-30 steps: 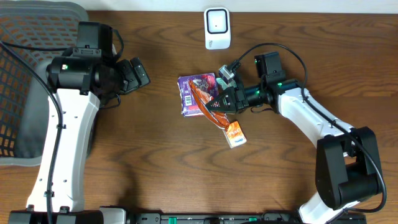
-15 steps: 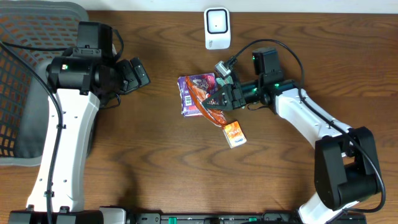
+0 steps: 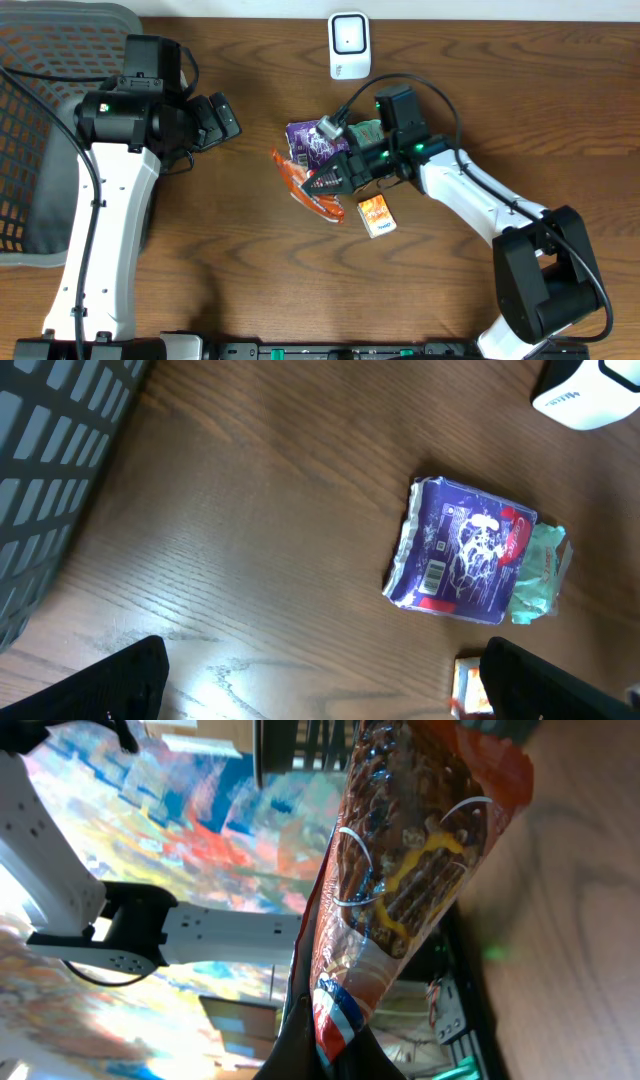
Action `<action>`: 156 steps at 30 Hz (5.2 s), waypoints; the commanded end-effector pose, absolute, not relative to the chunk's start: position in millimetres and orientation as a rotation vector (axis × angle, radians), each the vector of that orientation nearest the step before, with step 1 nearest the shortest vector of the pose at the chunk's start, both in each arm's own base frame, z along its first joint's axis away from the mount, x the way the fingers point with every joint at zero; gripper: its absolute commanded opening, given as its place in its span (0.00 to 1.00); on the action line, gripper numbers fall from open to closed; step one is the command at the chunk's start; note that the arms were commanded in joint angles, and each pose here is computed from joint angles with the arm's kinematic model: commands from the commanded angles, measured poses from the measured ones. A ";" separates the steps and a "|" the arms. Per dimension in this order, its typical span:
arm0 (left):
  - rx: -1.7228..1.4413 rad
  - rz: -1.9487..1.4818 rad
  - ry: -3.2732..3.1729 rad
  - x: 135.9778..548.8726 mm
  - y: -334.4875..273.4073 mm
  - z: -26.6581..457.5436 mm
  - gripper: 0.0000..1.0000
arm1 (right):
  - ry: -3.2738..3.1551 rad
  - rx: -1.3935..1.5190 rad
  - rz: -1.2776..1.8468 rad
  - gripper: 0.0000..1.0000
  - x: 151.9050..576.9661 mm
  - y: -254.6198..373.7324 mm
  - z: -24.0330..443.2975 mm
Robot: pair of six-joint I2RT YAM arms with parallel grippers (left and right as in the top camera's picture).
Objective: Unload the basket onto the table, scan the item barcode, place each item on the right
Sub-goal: 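Lift the red candy bar up off the table with the right gripper, then hold the red candy bar in front of the white scanner, then carry the red bar to the right table edge and release it, then reach the right gripper down to the green wipes wrapper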
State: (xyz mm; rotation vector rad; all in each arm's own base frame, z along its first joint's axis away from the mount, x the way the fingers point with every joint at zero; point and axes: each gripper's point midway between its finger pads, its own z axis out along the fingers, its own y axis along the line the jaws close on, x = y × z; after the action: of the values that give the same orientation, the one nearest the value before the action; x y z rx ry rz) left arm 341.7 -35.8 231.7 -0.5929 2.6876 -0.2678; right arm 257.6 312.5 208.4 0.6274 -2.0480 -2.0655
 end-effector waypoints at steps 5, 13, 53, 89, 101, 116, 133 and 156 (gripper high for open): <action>-0.612 -0.260 2.688 341.7 -33.6 230.6 0.99 | -1.982 0.616 -2.034 0.01 244.8 318.9 220.5; -0.612 -0.260 2.688 341.7 -33.6 230.6 0.99 | -1.985 0.613 -2.037 0.01 246.1 317.9 220.5; -0.611 -0.260 2.688 341.8 -33.7 230.6 0.99 | -4.083 -0.649 -1.261 0.01 532.7 187.9 221.7; -0.612 -0.260 2.688 341.7 -33.6 230.6 0.99 | -3.895 -1.030 0.140 0.01 614.0 -38.4 184.7; -0.612 -0.260 2.688 341.7 -33.6 230.6 0.99 | -3.440 -1.364 0.492 0.96 509.0 -267.2 137.0; -0.612 -0.260 2.688 341.7 -33.6 230.6 0.99 | -3.132 -0.746 -1.320 0.99 505.4 -61.7 150.2; -0.612 -0.260 2.688 341.7 -33.6 230.6 0.99 | -2.955 0.352 -0.912 0.74 410.4 171.9 125.7; -0.612 -0.260 2.688 341.7 -33.6 230.7 0.99 | -3.138 0.051 -0.505 0.01 430.5 157.7 71.0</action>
State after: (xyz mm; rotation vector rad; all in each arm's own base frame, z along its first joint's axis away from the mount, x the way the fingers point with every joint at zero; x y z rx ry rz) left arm 341.7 -35.8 231.7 -0.5924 2.6877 -0.2677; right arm 438.6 142.8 72.4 0.1105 -3.1514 -0.4463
